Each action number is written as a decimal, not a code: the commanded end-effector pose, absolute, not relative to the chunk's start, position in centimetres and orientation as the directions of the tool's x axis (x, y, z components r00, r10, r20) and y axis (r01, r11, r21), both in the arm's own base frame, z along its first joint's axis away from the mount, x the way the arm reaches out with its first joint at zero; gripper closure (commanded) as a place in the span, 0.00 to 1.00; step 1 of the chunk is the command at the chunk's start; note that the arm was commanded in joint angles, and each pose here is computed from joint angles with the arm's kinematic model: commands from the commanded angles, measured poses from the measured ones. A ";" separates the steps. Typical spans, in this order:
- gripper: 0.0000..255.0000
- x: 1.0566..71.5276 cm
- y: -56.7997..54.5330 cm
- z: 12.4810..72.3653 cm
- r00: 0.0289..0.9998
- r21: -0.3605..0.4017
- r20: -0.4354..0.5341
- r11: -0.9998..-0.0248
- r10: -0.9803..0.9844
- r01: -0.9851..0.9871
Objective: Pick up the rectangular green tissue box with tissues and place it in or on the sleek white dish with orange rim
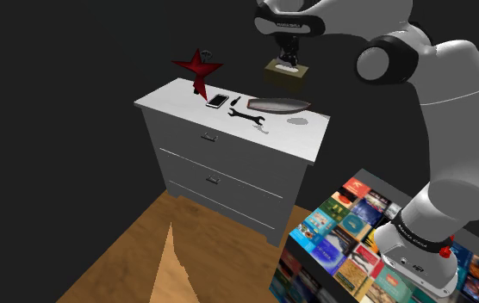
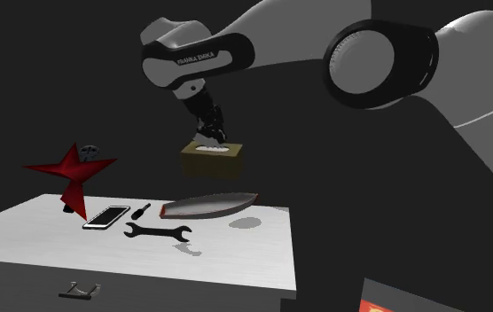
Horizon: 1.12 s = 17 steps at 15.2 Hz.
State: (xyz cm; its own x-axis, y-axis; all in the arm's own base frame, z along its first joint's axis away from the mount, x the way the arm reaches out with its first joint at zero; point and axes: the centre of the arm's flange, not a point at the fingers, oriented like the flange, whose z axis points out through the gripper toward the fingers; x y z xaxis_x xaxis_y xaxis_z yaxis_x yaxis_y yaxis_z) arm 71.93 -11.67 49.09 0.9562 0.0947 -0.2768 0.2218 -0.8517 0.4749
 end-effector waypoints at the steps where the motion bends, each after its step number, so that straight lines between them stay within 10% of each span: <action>1: 1.00 71.9 -11.6 48.1 0.956 0.475 -0.276 -0.852 0.095 0.222; 17: 1.00 71.9 -11.6 40.2 0.956 0.475 -0.276 -0.852 0.095 0.222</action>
State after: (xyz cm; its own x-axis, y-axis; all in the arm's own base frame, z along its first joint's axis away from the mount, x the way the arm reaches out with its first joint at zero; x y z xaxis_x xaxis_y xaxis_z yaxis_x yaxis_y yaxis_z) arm 71.89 -11.60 40.41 0.9562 0.0949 -0.2769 0.2220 -0.8517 0.4747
